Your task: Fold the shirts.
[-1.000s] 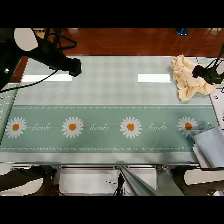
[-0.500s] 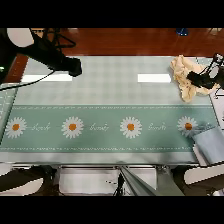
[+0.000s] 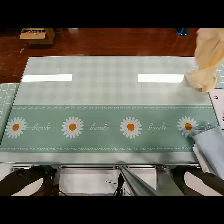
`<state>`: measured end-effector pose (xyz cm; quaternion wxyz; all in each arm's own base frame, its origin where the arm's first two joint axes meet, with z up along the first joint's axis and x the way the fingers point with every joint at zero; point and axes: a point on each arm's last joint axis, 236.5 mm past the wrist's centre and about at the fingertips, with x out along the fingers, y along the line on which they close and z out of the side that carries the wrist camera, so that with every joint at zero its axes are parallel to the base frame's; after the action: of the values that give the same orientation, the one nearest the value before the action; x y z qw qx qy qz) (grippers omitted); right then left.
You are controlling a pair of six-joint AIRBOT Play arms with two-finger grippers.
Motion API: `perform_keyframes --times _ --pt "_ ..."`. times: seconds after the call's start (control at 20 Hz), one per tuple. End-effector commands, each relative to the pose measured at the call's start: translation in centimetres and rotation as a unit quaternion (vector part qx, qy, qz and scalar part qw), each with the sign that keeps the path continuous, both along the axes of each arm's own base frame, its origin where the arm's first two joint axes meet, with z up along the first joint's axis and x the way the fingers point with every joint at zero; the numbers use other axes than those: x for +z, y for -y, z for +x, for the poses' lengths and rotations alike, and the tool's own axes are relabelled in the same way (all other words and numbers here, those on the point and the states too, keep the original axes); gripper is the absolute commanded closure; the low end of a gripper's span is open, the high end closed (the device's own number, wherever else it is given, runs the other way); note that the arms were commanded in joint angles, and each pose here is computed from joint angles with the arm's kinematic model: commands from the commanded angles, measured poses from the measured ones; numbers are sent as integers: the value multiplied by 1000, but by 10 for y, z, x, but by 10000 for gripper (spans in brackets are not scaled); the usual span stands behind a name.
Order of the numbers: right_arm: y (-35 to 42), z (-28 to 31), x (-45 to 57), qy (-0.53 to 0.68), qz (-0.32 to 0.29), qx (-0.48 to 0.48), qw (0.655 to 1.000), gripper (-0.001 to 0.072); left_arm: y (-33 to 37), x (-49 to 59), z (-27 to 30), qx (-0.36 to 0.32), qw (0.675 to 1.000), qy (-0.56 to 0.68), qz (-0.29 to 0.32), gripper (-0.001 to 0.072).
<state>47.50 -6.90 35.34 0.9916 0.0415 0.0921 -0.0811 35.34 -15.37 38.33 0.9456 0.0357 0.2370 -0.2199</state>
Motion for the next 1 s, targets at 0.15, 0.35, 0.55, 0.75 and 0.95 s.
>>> perform_keyframes --times 0.15,0.35,0.55,0.75,0.95 --pt "-153 -145 110 94 58 213 971 684 -33 2 -68 12 999 -30 24 100" --pt "-246 -166 46 -37 55 346 936 684 -42 -33 -82 15 993 -103 60 101" --pt "-351 -167 -69 -212 4 441 872 684 -69 -34 -88 59 989 -103 85 101" --pt "-425 -172 -189 -334 -68 487 804 269 -76 -34 -91 70 988 -105 91 101" --pt "-359 -138 -192 -352 -141 411 829 216 -75 -59 -89 65 982 -142 111 101"
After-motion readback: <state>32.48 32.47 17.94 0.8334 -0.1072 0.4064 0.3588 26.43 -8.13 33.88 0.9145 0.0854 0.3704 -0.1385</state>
